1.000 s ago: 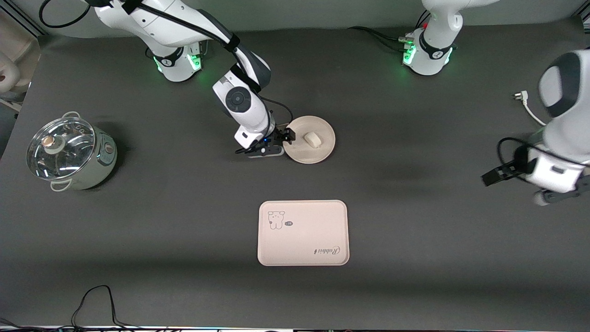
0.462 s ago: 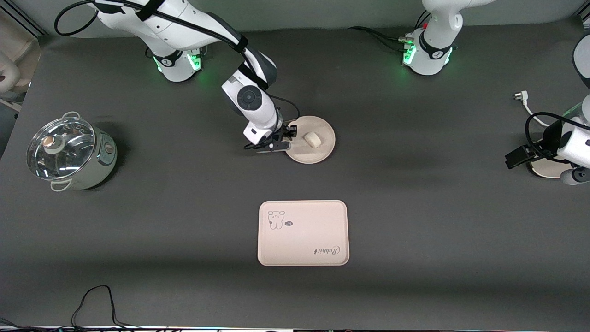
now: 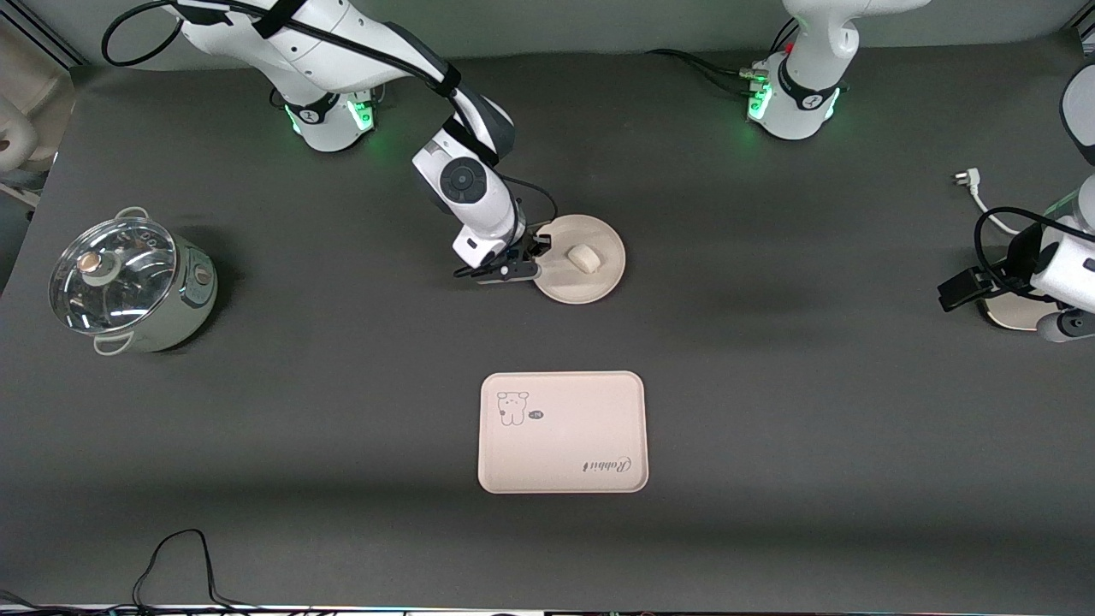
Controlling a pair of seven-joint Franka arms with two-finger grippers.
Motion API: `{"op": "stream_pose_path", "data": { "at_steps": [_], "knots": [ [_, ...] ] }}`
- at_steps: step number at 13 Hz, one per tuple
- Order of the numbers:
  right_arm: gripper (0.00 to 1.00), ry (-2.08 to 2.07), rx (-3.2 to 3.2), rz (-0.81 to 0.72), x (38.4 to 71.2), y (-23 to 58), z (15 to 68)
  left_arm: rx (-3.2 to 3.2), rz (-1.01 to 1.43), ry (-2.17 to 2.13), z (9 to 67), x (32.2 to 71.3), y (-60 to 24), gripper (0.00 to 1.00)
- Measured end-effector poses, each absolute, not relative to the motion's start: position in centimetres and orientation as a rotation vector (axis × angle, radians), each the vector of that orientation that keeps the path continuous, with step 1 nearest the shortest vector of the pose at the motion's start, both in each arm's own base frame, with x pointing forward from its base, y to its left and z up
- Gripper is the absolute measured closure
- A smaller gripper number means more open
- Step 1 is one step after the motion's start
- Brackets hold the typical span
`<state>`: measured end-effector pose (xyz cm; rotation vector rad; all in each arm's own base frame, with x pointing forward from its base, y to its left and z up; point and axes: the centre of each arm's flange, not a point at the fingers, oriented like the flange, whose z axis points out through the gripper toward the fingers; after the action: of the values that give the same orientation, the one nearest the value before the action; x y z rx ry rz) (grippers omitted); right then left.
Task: Place bun in plate and plate on tray
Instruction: 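Carry the plate with the right gripper onto the white tray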
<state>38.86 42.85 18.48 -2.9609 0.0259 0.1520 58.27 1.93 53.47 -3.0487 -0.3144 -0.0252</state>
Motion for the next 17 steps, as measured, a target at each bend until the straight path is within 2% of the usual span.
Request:
{"op": "stream_pose_path", "data": {
  "at_steps": [4, 7, 11, 14, 17],
  "knots": [
    [0.96, 0.073, -2.943, 0.119, 40.7, 43.4, 20.4, -3.047, -0.032, -0.320, 53.8, 58.1, 2.5, 0.00],
    [0.96, 0.115, -2.936, 0.126, 43.5, 44.6, 25.2, -3.045, -0.004, -0.322, 53.9, 57.9, 2.5, 0.00],
    [0.96, 0.192, -2.883, 0.086, 50.2, 44.5, 34.4, -3.039, 0.059, -0.337, 55.6, 57.3, 2.8, 0.00],
    [0.96, 0.241, -2.870, 0.096, 56.3, 41.3, 41.1, -3.039, 0.063, -0.337, 56.1, 57.2, 2.8, 0.00],
    [0.96, 0.266, -2.817, 0.101, 61.7, 37.4, 42.8, -3.038, 0.068, -0.336, 56.0, 57.2, 2.7, 0.00]
  ]
}}
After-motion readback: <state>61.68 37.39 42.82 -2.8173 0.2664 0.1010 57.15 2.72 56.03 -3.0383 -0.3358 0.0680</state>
